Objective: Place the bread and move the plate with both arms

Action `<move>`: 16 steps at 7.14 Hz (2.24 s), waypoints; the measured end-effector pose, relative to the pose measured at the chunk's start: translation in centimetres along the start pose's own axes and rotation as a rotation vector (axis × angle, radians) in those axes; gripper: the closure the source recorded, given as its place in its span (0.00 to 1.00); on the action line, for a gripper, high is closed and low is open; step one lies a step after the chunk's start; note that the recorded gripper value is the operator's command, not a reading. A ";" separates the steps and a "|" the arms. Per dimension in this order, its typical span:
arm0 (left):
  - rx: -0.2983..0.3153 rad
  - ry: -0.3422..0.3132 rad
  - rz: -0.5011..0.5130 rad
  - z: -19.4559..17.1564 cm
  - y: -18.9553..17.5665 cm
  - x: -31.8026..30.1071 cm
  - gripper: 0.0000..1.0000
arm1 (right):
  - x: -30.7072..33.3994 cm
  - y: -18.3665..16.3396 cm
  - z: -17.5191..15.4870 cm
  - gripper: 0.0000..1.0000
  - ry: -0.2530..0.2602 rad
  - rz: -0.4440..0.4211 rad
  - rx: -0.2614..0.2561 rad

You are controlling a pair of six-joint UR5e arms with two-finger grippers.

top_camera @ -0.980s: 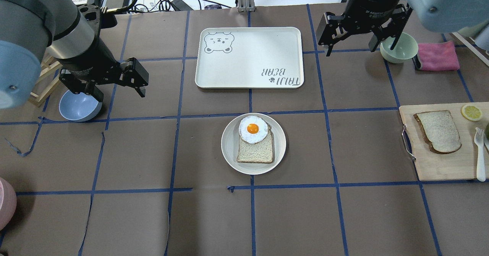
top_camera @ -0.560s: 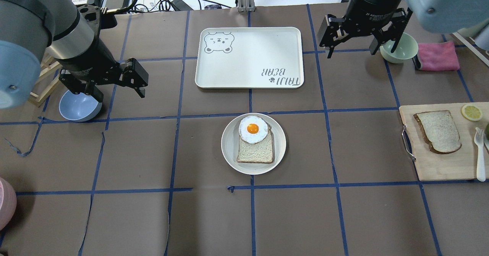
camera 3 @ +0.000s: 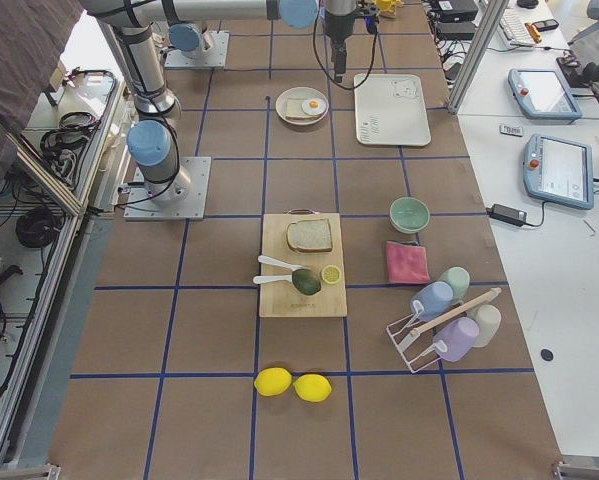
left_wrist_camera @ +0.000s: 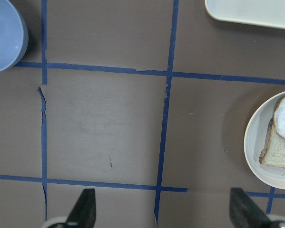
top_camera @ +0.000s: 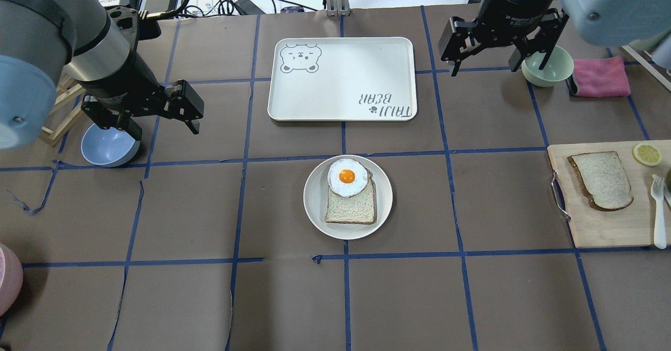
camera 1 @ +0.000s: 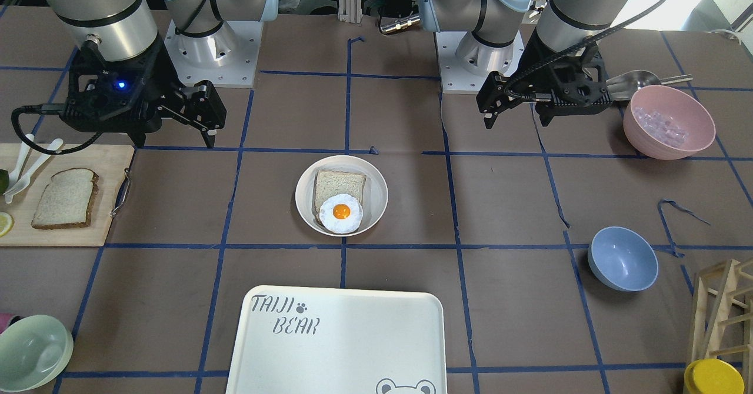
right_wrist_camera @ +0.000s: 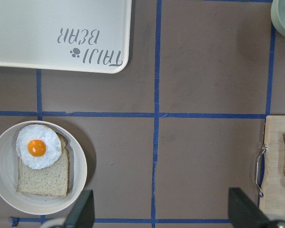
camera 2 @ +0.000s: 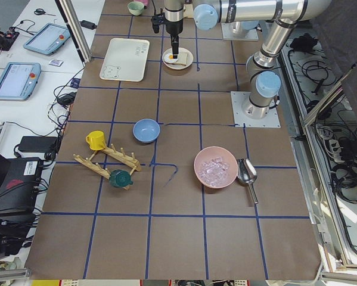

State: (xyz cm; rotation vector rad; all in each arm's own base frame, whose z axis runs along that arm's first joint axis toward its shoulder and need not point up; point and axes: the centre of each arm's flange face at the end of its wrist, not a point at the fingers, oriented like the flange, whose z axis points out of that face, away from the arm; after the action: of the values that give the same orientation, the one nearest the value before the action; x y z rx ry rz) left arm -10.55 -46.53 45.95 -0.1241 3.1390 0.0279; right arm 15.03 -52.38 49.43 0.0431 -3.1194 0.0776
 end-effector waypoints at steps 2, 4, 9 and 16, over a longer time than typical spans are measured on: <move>-0.002 0.000 0.002 0.1 0.0 0.0 0.00 | 0.1 0.1 0.1 0.00 0.005 0.000 -0.008; -0.001 0.001 0.000 0.1 0.0 0.1 0.00 | 0.4 0.1 0.1 0.00 0.031 0.001 -0.009; -0.004 0.002 0.002 0.2 -0.1 0.1 0.00 | 9.2 0.4 7.0 0.00 0.063 0.067 -0.118; -0.003 0.002 0.005 0.2 -0.2 0.1 0.00 | 22.1 6.0 26.7 0.00 0.341 0.060 -0.064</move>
State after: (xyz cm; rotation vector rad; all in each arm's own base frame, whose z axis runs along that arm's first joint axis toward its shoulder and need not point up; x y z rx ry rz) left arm -10.63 -46.72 45.71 -0.1158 3.1412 0.0322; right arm -7.79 -48.32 22.92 -0.0585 -2.7798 -0.0135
